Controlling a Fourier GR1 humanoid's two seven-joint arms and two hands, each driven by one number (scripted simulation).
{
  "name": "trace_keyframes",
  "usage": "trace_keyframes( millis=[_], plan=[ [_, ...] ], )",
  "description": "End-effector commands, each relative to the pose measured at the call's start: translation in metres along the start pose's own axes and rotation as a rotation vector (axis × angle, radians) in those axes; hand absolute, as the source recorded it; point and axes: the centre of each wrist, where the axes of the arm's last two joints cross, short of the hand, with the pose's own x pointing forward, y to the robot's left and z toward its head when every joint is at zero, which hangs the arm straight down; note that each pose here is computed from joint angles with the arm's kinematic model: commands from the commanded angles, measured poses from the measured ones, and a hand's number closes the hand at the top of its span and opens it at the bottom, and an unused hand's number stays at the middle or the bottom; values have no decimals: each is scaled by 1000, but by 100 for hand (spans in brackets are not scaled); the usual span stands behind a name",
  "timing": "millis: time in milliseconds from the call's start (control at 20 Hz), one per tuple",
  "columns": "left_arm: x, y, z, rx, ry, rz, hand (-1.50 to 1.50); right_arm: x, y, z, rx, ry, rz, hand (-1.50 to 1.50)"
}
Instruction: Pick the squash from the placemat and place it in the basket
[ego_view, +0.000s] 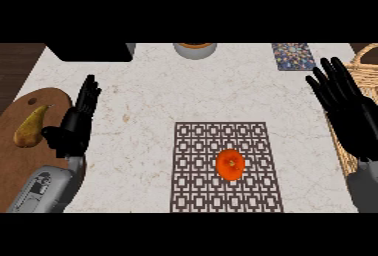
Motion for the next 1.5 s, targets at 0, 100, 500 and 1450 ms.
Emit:
trace_keyframes(
  millis=[0,100,500,1450],
  plan=[
    [12,11,-11,-21,-9,-20,0,-15,-2,-16,61,9,31,150],
    [14,10,-6,-125,-35,-56,0,-32,5,-10,165,24,94,150],
    [24,11,3,-296,-21,-46,0,-79,140,27,578,-215,183,-150],
    [24,20,19,-283,-6,-52,0,31,132,20,405,157,1345,-150]
  ],
)
